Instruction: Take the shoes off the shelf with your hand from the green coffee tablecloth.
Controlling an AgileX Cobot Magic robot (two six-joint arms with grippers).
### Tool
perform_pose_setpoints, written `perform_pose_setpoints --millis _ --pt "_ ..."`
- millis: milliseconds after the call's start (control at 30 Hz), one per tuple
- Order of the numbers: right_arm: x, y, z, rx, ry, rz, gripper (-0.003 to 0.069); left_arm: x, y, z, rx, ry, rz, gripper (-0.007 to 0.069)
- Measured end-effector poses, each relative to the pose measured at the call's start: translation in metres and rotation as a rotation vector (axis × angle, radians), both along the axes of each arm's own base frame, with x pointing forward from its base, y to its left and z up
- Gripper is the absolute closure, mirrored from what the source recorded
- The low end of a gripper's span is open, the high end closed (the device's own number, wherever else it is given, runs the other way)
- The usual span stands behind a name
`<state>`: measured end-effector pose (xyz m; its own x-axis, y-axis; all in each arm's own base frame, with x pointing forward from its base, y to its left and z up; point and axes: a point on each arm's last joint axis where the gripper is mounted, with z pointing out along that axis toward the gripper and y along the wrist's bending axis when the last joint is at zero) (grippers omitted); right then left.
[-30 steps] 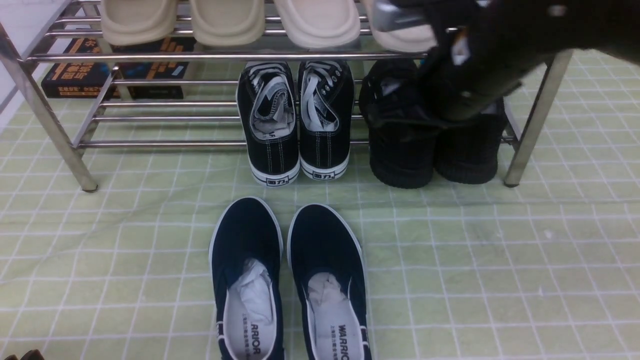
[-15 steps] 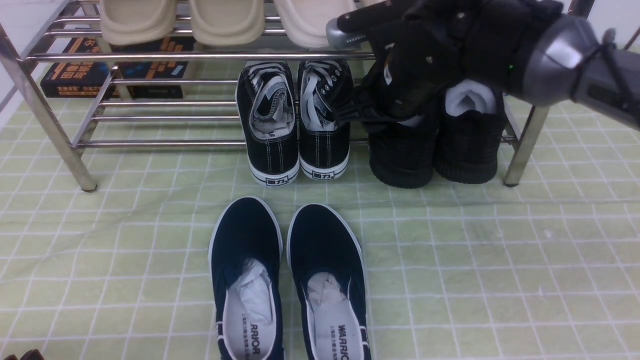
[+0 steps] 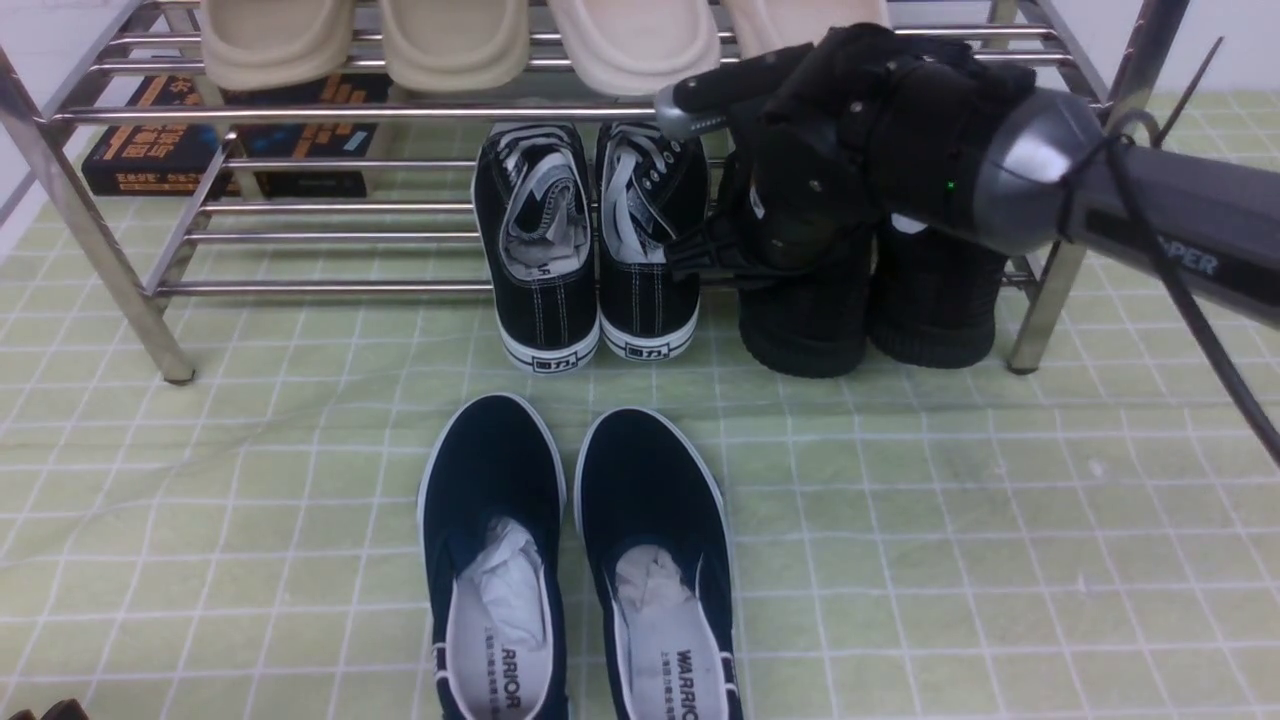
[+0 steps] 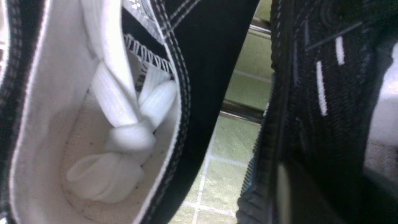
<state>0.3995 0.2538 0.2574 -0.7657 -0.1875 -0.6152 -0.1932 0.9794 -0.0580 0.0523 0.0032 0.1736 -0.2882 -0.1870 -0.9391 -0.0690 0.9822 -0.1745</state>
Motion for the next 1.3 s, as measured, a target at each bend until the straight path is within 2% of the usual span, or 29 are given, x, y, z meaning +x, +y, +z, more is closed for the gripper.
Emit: perform_pose_setpoints --millis 33,67,133,467,600,900,1100,1300 --pt "0.0 0.0 0.001 0.0 -0.001 -0.001 0.0538 0.0 0.0 0.0 0.0 0.0 0.0 0.0431" --pt "-0.001 -0.001 0.004 -0.001 0.004 -0.006 0.0629 0.0 0.0 0.0 0.0 0.0 0.0 0.0431" --pt "-0.005 -0.003 0.011 0.007 0.012 -0.016 0.0655 0.0 0.0 0.0 0.0 0.0 0.0 0.0431" --pt "-0.058 -0.026 0.099 0.103 0.03 0.009 0.0656 0.0 0.0 0.0 0.0 0.0 0.0 0.0428" --pt "-0.078 -0.034 0.115 0.1 0.101 0.043 0.0656 0.0 0.0 0.0 0.0 0.0 0.0 0.0428" --pt "-0.102 -0.036 0.119 0.023 0.172 0.132 0.0653 0.0 0.0 0.0 0.001 0.0 0.0 0.0423" --pt "-0.142 -0.022 0.103 -0.027 0.24 0.222 0.0651 0.0 0.0 0.0 0.002 0.0 0.0 0.0414" --pt "-0.165 -0.016 0.076 -0.078 0.306 0.208 0.0648 0.0 0.0 0.0 0.002 0.0 0.0 0.041"
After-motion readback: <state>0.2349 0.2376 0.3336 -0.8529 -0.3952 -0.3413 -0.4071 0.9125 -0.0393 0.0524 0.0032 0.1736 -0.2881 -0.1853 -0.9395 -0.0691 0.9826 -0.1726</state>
